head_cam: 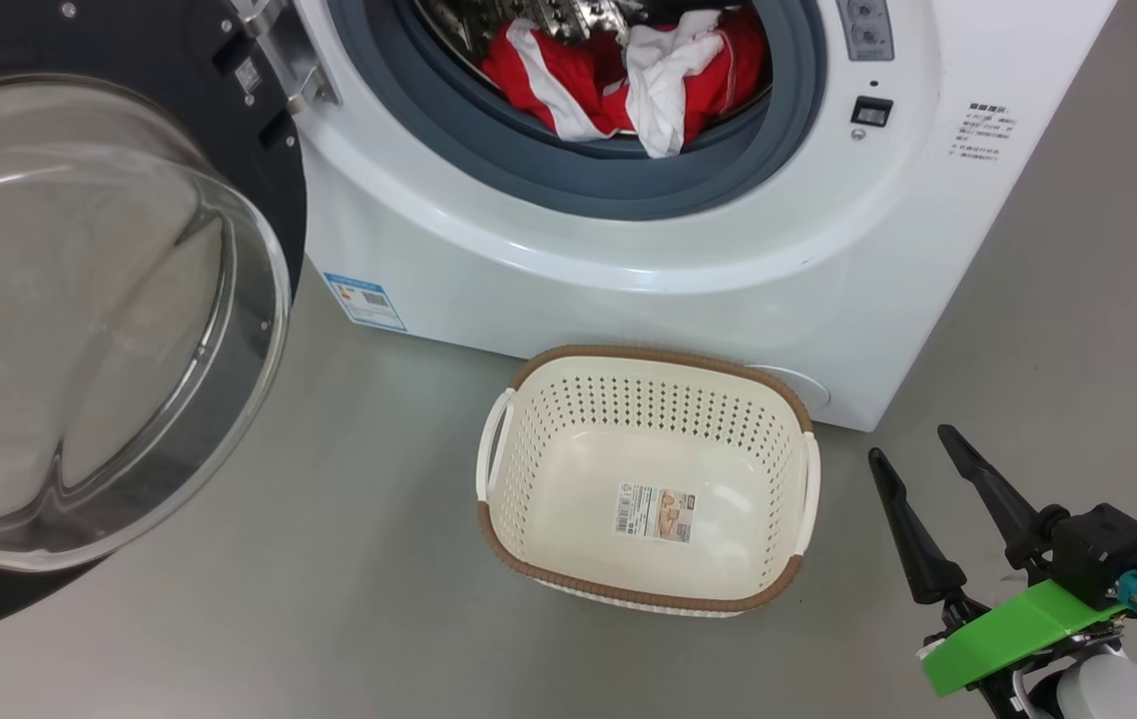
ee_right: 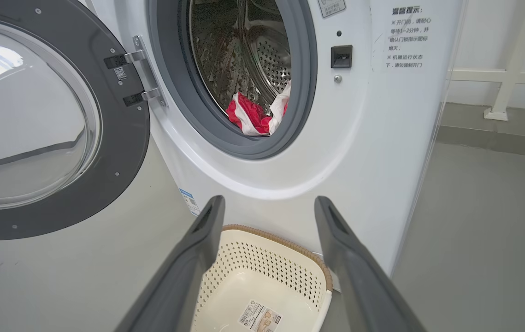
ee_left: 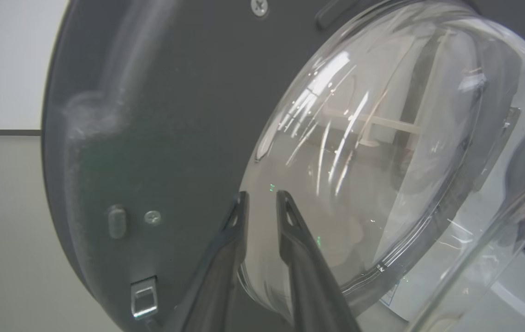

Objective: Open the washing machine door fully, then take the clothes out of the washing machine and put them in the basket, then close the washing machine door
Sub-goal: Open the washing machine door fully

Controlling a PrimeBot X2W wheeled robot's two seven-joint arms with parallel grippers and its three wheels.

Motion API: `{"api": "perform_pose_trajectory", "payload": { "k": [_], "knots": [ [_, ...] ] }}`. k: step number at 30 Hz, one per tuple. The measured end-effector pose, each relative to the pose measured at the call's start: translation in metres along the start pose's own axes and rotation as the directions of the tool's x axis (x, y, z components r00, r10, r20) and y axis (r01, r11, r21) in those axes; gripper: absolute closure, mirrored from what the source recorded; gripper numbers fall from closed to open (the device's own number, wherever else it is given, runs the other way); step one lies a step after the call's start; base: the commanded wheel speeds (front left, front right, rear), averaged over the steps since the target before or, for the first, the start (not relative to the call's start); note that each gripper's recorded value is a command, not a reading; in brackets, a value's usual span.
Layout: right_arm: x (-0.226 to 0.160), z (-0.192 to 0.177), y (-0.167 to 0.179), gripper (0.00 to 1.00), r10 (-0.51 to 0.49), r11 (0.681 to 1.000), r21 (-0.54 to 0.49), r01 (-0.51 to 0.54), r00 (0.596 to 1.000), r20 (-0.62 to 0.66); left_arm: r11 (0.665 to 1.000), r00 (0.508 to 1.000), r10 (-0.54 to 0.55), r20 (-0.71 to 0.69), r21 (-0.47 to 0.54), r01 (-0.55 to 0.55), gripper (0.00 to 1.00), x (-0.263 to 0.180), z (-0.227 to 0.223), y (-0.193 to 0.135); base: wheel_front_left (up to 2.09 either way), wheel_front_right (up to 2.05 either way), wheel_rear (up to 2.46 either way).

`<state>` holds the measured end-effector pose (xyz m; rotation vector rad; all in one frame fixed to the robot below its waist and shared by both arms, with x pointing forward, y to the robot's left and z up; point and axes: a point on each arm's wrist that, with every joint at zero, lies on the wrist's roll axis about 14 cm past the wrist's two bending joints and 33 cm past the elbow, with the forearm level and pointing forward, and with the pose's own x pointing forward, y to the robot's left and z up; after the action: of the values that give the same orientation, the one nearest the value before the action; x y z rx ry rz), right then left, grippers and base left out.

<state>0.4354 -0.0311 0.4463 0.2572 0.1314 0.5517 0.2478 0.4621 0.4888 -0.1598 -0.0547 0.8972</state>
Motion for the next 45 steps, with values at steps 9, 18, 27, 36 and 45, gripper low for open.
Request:
{"api": "perform_pose_trajectory", "payload": {
  "k": [9,18,27,36,45],
  "knots": [
    [-0.006,0.012,0.002,0.0,-0.018,1.0,0.002,0.018,0.999,0.033,0.982,0.982,-0.188,0.004,-0.016,0.188,0.0,-0.029,-0.006,-0.053,0.0,0.0,0.0],
    [-0.023,0.019,-0.015,0.0,-0.085,0.996,0.0,0.085,0.995,0.05,0.922,0.922,-0.387,-0.008,-0.037,0.386,0.0,-0.058,-0.013,-0.114,0.0,0.0,0.0],
    [-0.042,0.031,-0.04,0.0,-0.176,0.984,0.003,0.176,0.98,0.089,0.836,0.836,-0.547,-0.04,-0.066,0.544,0.0,-0.078,-0.025,-0.166,0.0,0.0,0.0],
    [-0.07,0.038,-0.065,0.0,-0.28,0.96,0.017,0.28,0.953,0.115,0.763,0.763,-0.645,-0.047,-0.101,0.638,0.0,-0.09,-0.031,-0.207,0.0,0.0,0.0],
    [-0.096,0.042,-0.083,0.0,-0.359,0.933,0.025,0.359,0.924,0.132,0.704,0.702,-0.709,-0.065,-0.121,0.7,0.0,-0.104,-0.039,-0.234,0.0,0.0,0.0]
  ]
}}
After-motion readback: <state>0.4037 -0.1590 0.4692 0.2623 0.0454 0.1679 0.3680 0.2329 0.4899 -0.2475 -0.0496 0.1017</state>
